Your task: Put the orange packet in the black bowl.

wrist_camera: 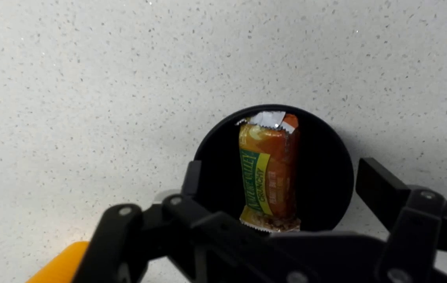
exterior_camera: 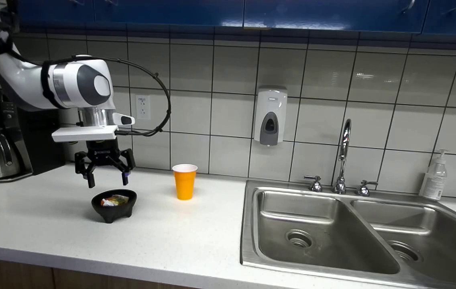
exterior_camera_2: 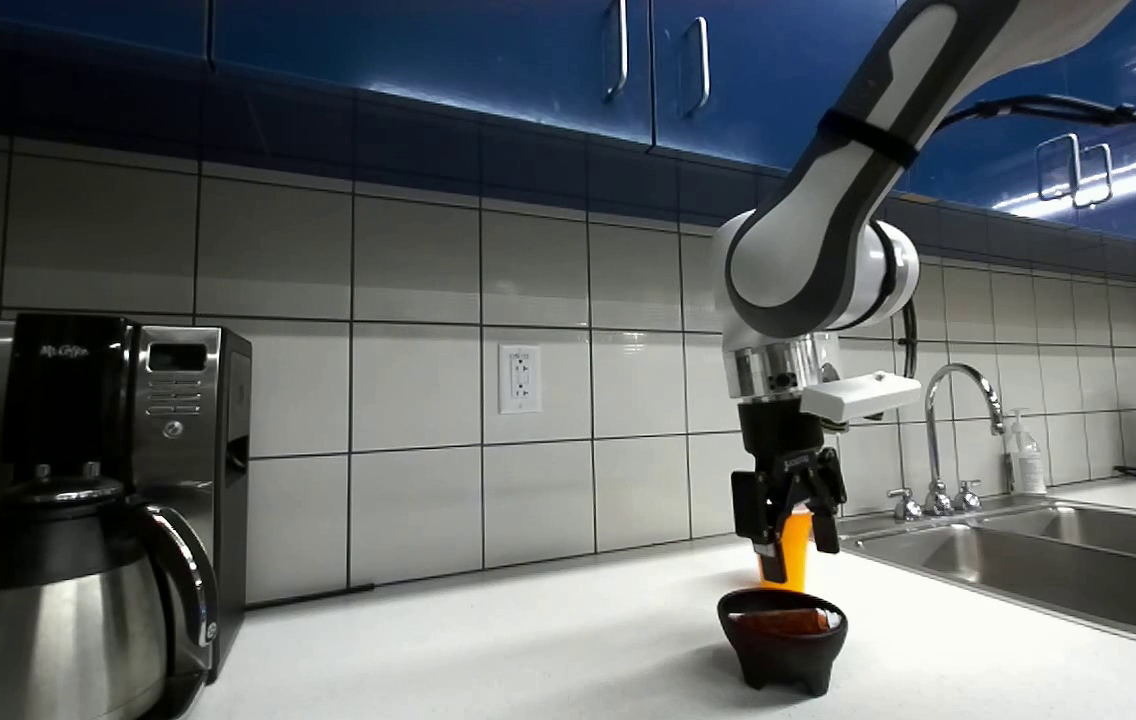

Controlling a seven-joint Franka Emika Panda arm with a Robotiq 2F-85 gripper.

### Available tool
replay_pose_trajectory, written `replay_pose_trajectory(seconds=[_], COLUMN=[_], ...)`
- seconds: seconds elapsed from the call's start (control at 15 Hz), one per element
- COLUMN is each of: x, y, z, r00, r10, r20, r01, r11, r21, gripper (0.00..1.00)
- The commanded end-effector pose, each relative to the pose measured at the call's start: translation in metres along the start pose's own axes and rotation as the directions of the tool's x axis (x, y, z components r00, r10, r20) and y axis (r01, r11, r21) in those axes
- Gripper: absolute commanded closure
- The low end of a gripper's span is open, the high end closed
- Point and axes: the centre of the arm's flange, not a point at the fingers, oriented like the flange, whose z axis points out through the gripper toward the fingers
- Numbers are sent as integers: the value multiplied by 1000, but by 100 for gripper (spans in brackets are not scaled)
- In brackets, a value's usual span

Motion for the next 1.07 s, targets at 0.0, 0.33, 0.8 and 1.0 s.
replay_pose_trajectory(seconds=[0.0, 0.33, 0.8, 1.0], x=[-50, -98, -82, -82], y=[2, 1, 5, 6], z=[-4, 0, -14, -18], r00=[999, 996, 993, 991], r10=[-6, -3, 23, 26], r20=[-53, -92, -119, -130], r01=[7, 4, -22, -26], r11=[1000, 1000, 1000, 1000], r21=[18, 11, 4, 3], gripper=[0, 0, 0, 0])
